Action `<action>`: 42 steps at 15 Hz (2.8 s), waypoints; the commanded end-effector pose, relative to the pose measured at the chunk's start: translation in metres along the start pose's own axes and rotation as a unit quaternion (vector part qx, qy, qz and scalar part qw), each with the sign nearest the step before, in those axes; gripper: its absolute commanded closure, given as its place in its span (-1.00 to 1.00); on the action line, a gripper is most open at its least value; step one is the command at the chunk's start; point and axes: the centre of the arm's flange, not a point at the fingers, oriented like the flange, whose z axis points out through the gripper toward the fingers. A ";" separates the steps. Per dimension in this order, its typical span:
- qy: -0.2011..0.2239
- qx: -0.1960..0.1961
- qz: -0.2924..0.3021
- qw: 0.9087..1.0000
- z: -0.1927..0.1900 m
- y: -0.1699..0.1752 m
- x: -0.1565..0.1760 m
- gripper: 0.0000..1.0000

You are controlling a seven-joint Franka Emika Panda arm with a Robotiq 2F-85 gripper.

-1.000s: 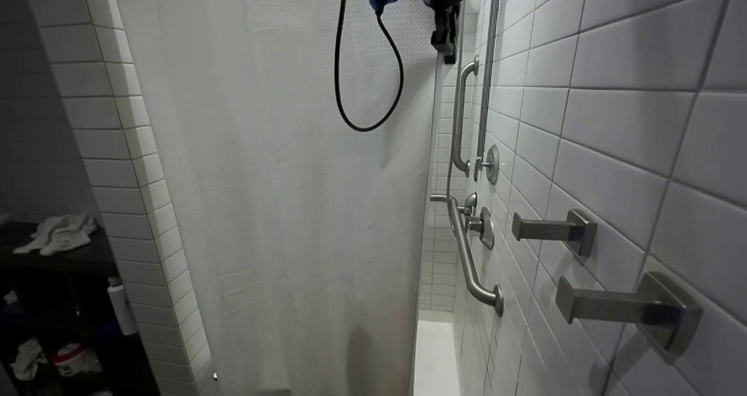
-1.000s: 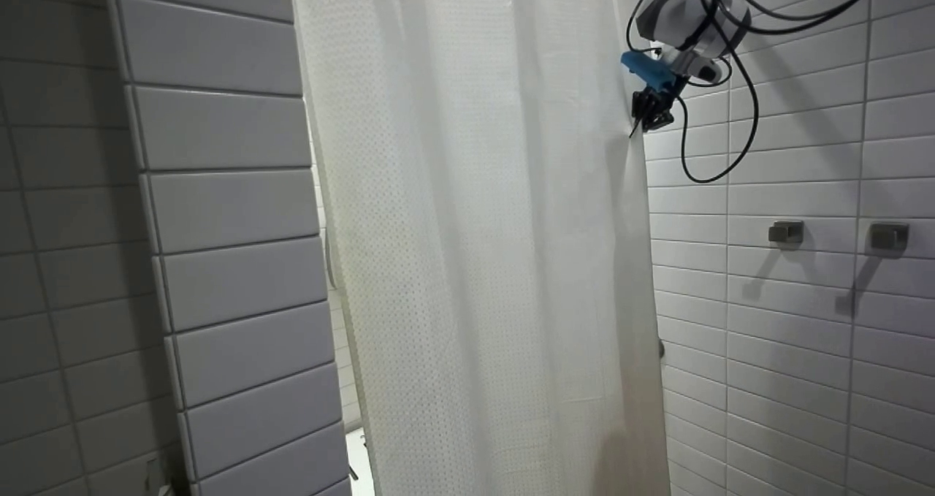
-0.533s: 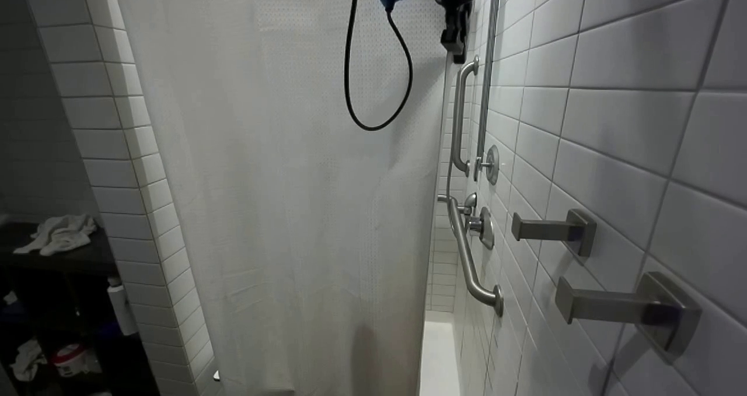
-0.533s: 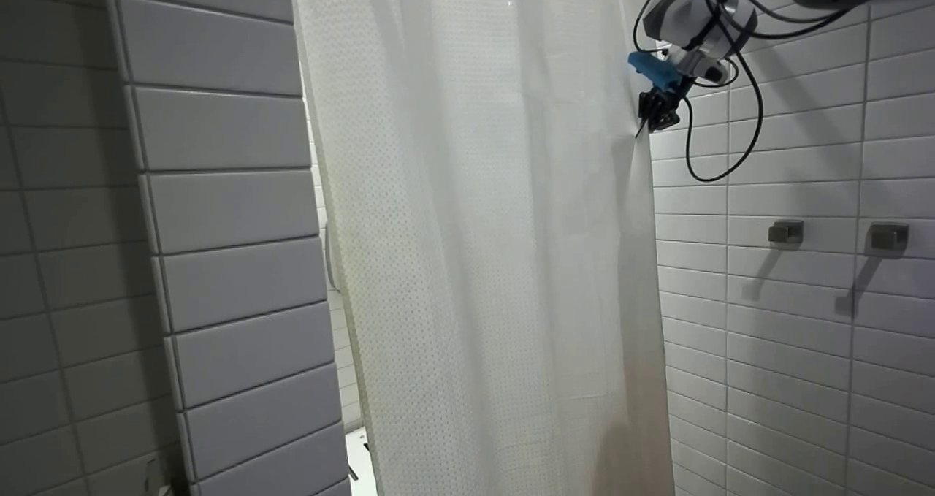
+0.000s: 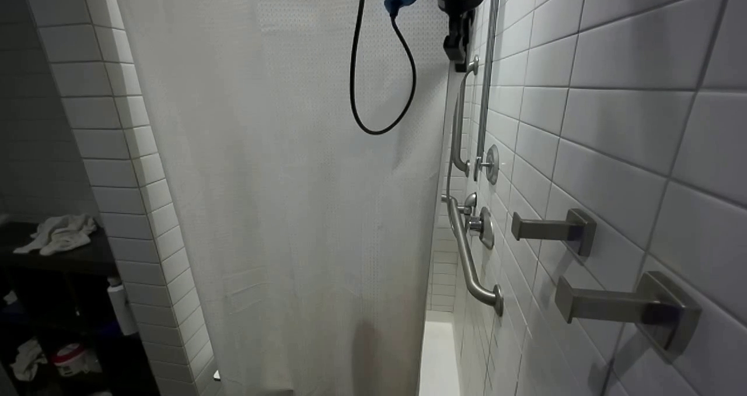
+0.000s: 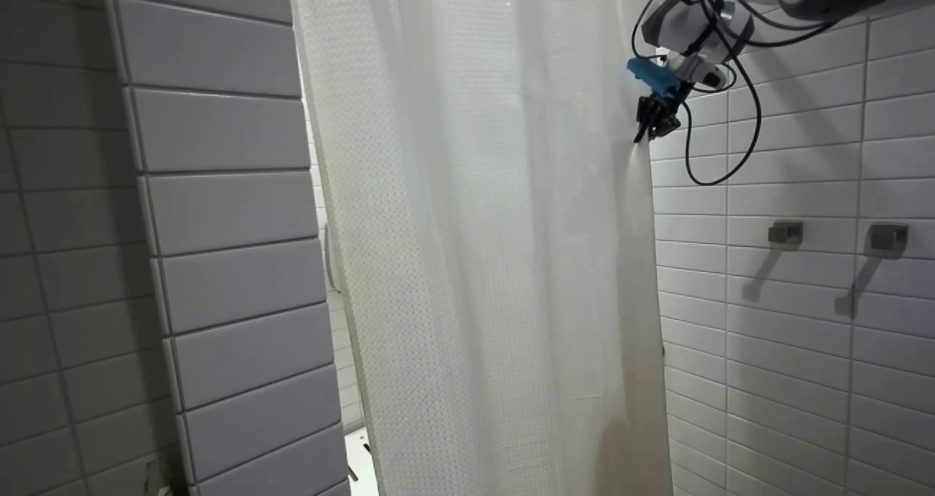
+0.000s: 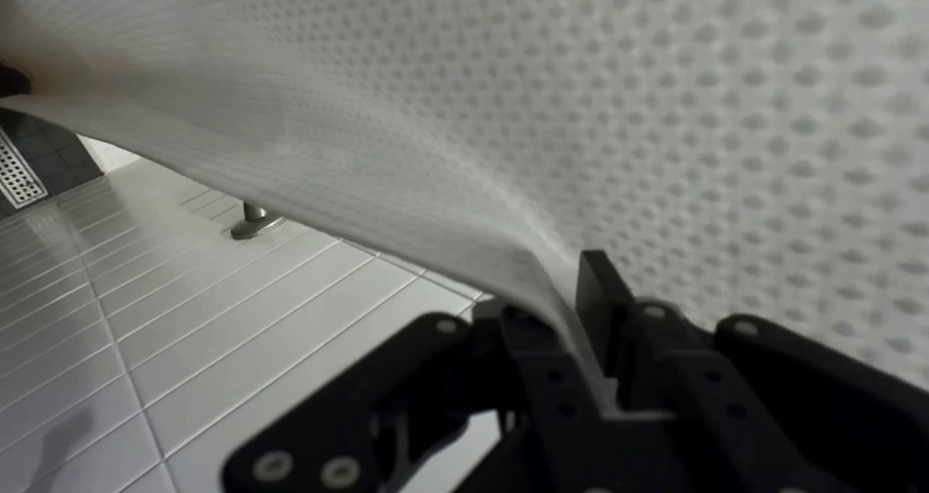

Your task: Pull the shower curtain closed

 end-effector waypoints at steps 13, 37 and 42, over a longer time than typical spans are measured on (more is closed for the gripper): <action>0.009 0.026 -0.004 1.000 -0.036 0.032 -0.016 -1.00; -0.079 -0.111 -0.376 0.916 -0.148 0.169 -0.261 -1.00; -0.078 -0.107 -0.386 0.913 -0.146 0.164 -0.279 -1.00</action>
